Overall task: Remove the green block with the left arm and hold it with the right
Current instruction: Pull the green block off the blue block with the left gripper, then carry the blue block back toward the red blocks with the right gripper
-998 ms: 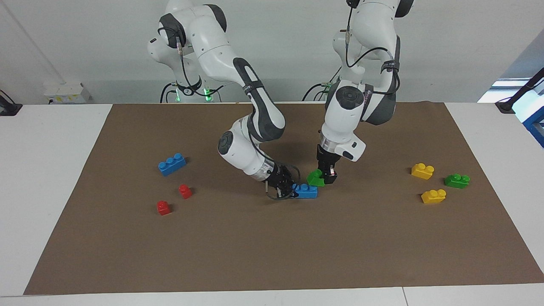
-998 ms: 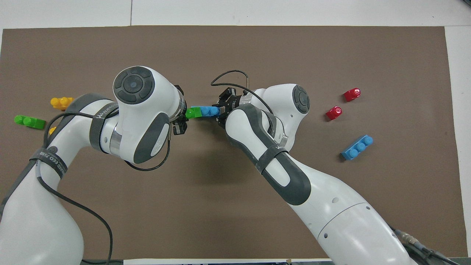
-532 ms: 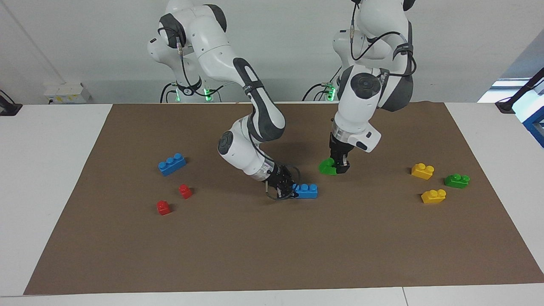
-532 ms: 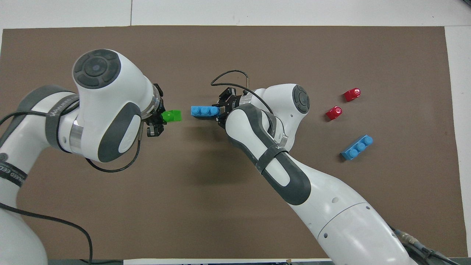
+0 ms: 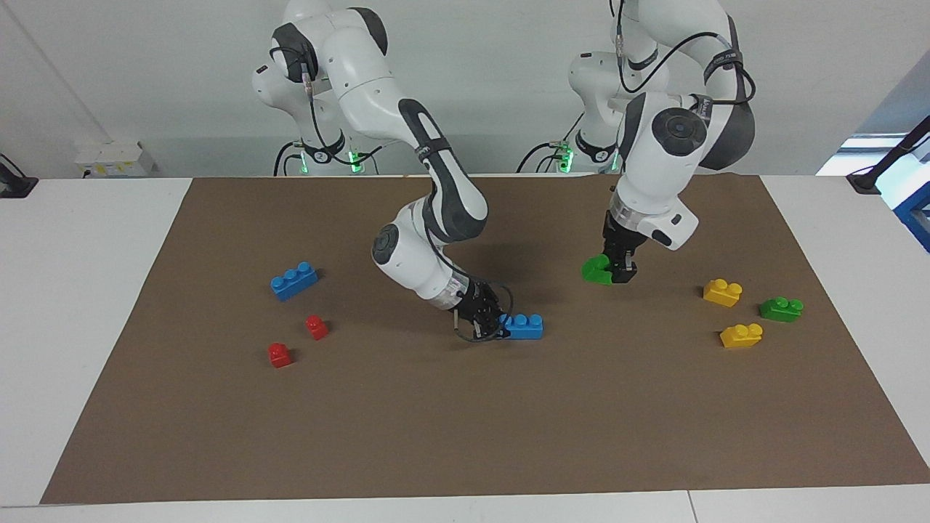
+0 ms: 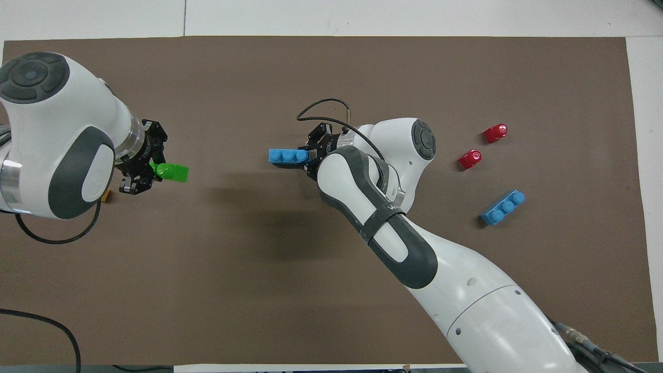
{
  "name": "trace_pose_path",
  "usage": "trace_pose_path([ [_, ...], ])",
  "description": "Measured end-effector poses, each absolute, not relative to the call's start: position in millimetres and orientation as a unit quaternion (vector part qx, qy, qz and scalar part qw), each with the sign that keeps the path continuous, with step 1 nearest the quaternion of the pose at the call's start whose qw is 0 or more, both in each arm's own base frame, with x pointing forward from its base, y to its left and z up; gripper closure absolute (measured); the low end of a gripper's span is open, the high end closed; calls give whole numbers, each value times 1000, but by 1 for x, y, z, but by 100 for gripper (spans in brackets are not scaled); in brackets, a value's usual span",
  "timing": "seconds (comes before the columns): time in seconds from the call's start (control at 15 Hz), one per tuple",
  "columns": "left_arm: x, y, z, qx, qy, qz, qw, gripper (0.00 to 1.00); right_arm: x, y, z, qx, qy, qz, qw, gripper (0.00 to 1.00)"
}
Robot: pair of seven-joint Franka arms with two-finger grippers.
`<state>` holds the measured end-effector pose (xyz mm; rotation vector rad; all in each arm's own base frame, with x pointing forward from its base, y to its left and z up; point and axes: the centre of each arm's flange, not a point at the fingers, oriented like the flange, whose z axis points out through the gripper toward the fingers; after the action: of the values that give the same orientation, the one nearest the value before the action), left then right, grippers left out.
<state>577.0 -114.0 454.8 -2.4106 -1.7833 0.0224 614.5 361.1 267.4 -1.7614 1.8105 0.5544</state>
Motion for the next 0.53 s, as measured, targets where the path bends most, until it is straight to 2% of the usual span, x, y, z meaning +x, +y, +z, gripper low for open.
trace_pose_path([
  [0.13, 580, -90, 449, -815, -574, 6, 75, 67, 615, 361, 268, -655, 674, 205, 275, 66],
  [0.53, 585, -38, 420, -842, -536, -43, 35, 67, 615, 361, 268, -654, 674, 204, 276, 66],
])
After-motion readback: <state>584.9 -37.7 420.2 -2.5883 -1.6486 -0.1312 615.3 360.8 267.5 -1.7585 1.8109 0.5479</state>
